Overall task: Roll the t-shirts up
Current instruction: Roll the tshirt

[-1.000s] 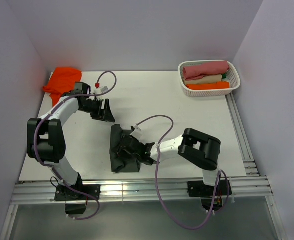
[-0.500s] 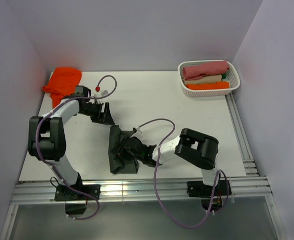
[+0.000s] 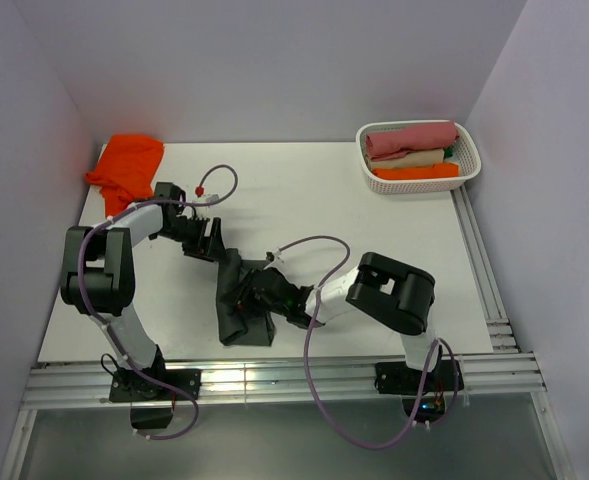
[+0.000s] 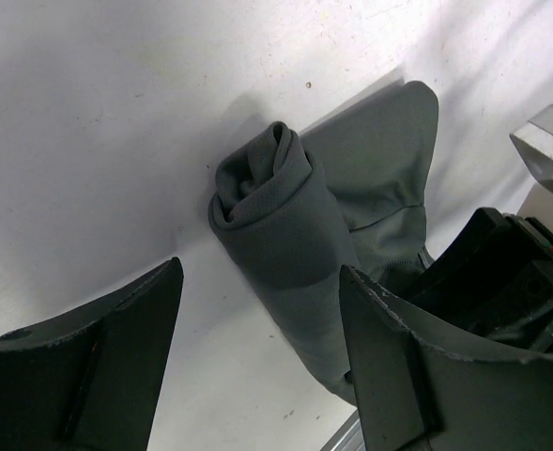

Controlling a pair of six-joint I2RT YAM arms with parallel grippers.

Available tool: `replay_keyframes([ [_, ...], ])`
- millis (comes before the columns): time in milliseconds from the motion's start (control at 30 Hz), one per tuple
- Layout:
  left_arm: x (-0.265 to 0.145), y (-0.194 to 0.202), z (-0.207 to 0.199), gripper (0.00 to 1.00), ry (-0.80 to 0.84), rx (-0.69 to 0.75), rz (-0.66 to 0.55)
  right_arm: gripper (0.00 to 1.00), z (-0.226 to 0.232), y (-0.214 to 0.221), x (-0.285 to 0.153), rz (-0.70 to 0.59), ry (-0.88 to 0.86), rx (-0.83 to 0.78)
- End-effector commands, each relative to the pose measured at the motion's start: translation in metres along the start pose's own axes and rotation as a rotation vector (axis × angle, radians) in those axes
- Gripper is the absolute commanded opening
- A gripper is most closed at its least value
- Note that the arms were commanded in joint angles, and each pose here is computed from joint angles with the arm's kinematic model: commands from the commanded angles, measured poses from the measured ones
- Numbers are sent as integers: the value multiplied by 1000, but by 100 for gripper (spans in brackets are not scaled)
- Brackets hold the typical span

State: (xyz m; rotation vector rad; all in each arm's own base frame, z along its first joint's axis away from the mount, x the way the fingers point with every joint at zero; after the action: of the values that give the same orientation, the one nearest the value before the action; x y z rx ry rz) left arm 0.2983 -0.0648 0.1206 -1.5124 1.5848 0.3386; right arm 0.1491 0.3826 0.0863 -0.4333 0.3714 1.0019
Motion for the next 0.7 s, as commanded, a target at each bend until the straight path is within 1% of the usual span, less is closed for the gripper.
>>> replay_keyframes([
  [0, 3, 4, 1, 73, 42, 23, 13, 17, -27, -5, 7, -3, 115, -25],
  [367, 13, 14, 8, 72, 36, -9, 48, 16, -35, -12, 13, -4, 139, -23],
  [467, 15, 12, 10, 69, 30, -21, 49, 16, -38, -15, 15, -3, 156, -35],
  [500, 15, 10, 11, 66, 24, -23, 47, 16, -36, -15, 16, -2, 159, -38],
  [567, 16, 10, 12, 64, 21, -28, 49, 16, -36, -17, 18, 0, 162, -46],
  [600, 16, 10, 12, 60, 18, -30, 48, 15, -36, -17, 18, 1, 167, -47],
  [667, 17, 11, 13, 57, 12, -31, 51, 15, -35, -19, 19, 0, 172, -56],
])
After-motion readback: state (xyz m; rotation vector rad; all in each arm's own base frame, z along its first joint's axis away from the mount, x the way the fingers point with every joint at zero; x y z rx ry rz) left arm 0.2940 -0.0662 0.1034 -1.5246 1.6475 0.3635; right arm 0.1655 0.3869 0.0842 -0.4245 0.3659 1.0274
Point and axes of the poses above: each gripper's point midway between its finger pads, its own x axis out along the fingers, its own z axis along the line the jaws close on, y = z × x, the point moved 10 cm from there along -x, back along the fingers, and after that the axes turned 1 degree about x, right-handed, at the moved point
